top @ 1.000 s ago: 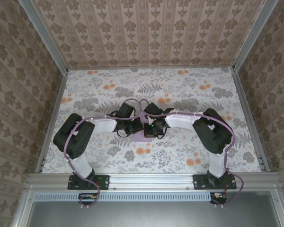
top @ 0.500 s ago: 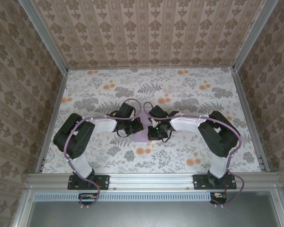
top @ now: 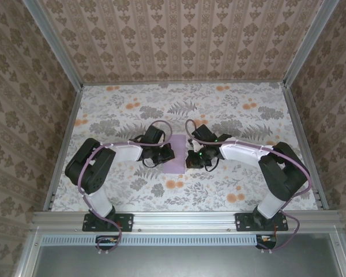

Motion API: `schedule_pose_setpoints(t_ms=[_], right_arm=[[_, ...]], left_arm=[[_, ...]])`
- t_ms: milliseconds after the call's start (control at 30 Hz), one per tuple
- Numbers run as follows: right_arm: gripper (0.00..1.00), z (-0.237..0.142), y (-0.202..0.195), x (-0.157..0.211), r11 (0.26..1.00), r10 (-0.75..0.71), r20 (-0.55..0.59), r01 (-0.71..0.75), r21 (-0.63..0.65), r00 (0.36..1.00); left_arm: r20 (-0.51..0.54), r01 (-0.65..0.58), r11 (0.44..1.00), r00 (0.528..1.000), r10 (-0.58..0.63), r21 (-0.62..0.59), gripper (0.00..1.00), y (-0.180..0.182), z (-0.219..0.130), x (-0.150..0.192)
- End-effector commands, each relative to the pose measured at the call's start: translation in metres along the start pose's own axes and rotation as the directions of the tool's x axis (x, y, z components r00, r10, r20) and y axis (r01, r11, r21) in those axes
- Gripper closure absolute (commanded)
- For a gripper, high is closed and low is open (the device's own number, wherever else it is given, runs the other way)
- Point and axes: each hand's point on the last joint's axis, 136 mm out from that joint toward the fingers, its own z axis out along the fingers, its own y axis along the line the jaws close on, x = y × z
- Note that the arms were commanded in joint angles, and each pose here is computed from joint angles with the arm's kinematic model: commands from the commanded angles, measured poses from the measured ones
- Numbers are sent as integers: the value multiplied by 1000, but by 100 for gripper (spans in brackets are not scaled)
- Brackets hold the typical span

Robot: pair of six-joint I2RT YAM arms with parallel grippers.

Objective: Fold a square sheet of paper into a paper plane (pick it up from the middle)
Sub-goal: Fold the triangle a second time at the center of the table.

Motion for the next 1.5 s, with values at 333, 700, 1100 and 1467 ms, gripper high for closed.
schedule_pose_setpoints(t_ms=[333,700,1100,1467], right_arm=[[100,44,34,-15,990,-13,-88,1,-144,996],[100,61,-7,1,998,10,-137,-19,-66,991],[100,52,-42,47,990,52,-181,-74,-118,982],[100,17,-7,4,981,-29,-29,23,-190,999]], left_arm=[[-61,74,973,994,-89,-220,100,62,13,32],[-63,86,962,992,-106,-261,100,76,12,39],[-64,84,958,992,-106,-273,100,86,12,41],[-48,13,983,999,-22,-181,100,53,10,25]])
